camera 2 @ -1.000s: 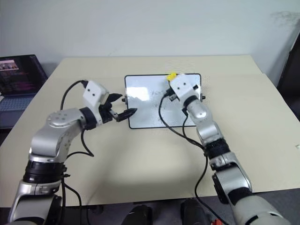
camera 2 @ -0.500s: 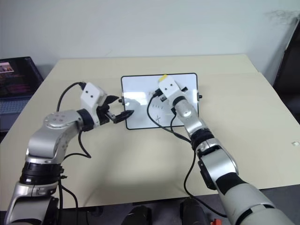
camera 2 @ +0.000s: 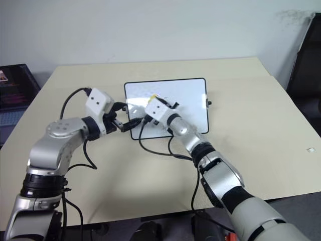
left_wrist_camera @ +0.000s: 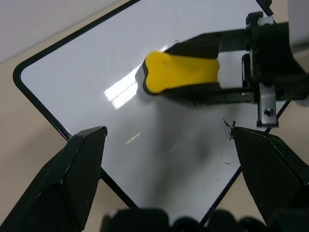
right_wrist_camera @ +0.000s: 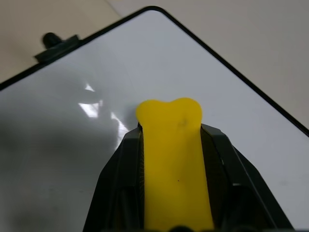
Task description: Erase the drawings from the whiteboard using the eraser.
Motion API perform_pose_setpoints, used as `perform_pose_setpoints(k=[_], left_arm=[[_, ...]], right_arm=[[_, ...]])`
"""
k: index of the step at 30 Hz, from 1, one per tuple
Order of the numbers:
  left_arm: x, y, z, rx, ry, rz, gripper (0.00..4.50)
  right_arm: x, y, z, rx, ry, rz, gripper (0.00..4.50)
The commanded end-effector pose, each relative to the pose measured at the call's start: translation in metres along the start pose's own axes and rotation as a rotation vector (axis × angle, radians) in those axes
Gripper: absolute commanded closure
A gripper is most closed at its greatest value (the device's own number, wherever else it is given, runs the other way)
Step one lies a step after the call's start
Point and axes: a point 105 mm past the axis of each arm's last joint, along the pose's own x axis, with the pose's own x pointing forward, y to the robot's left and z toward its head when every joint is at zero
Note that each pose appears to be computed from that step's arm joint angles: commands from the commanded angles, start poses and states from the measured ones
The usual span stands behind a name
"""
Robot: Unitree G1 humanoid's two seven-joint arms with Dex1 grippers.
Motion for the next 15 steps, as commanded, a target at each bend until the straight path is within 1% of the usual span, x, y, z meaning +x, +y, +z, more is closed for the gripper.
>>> perform_pose_setpoints(k=[1, 7, 12, 15], left_arm=[[-0.007, 0.009, 0.012, 0.038, -0.037, 0.034, 0.00], [-0.007, 0.009, 0.011, 0.034, -0.038, 0.038, 0.00], [-0.006, 0.009, 0.012, 0.031, -0.045, 0.037, 0.00], [-0.005, 0.008, 0.012, 0.026, -0.047, 0.034, 0.00]], right_arm=[[-0.005, 0.000, -0.018, 0.000, 0.065, 0.003, 3.25], [-0.010, -0.045, -0.005, -0.018, -0.030, -0.163, 3.25], [-0.021, -0.071, -0.006, -0.027, -0.073, -0.272, 3.25], [-0.026, -0.078, -0.014, -0.029, -0.059, -0.310, 3.25]])
